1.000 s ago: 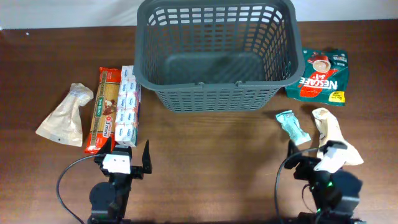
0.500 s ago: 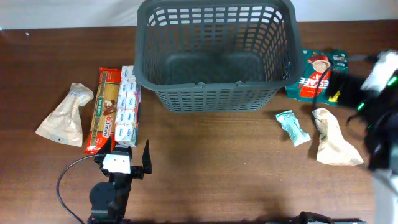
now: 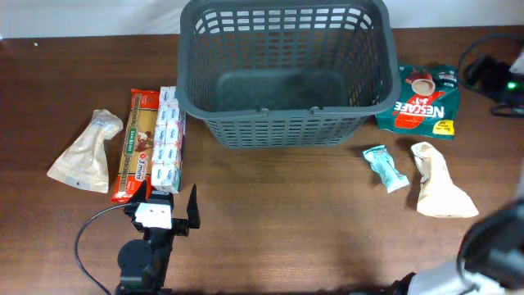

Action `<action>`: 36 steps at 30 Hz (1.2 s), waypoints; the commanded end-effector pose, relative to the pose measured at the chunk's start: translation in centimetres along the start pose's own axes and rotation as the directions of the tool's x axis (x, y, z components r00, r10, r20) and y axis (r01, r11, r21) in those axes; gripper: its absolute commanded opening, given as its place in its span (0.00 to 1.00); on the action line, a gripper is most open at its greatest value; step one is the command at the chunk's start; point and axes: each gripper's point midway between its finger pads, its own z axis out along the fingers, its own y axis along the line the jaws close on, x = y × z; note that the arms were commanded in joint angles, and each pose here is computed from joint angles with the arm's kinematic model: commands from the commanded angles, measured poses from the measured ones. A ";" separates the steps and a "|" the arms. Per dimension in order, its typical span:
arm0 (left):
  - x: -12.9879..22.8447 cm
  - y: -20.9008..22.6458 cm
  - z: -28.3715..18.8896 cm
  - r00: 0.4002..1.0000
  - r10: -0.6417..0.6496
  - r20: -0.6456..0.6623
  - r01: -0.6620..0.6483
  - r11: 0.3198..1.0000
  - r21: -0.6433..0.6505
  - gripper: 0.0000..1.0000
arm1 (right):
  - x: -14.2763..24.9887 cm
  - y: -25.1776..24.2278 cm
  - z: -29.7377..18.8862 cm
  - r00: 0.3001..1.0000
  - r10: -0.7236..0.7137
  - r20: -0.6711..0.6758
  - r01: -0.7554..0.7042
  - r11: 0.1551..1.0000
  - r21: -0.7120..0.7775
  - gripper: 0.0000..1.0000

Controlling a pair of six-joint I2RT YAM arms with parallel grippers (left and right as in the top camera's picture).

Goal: Pack container
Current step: 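Move the right gripper toward the green Nescafe pouch, then grasp the green Nescafe pouch with the right gripper and lift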

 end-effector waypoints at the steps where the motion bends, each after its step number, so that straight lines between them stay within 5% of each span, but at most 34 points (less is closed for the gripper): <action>1: 0.2 0.0 0.0 1.000 -0.010 0.000 0.010 1.000 0.002 0.99 | 1.2 -0.5 4.5 0.998 -0.004 -0.059 0.002 1.000 -0.030 0.99; 9: 0.2 0.0 0.0 1.000 -0.010 0.000 0.010 1.000 0.002 0.99 | 5.8 -2.4 11.9 0.981 -0.063 -0.183 0.052 0.997 -0.061 0.99; 18: 0.2 0.0 0.0 1.000 -0.010 0.000 0.010 1.000 0.002 0.99 | 8.7 1.1 15.3 0.961 -0.139 -0.239 0.102 0.982 -0.162 1.00; 20: 0.2 0.0 0.0 1.000 -0.010 0.000 0.010 1.000 0.002 0.99 | 8.6 2.1 15.6 0.960 -0.159 -0.229 0.120 0.977 -0.174 0.82; 21: 0.2 0.0 0.0 1.000 -0.010 0.000 0.010 1.000 0.002 0.99 | 8.4 2.7 15.8 0.961 -0.169 -0.219 0.130 0.975 -0.180 0.35; 23: 0.2 0.0 0.0 1.000 -0.010 0.000 0.010 1.000 0.002 0.99 | 8.3 2.9 15.8 0.966 -0.139 -0.217 0.102 0.979 -0.175 0.09; 31: 0.2 0.0 0.0 1.000 -0.010 0.000 0.010 1.000 0.002 0.99 | 7.3 1.5 15.1 0.977 -0.015 -0.213 -0.015 0.990 -0.140 0.04; 36: 0.2 0.0 0.0 1.000 -0.010 0.000 0.010 1.000 0.002 0.99 | 2.8 1.8 11.3 0.994 -0.019 -0.112 0.001 0.987 -0.159 0.03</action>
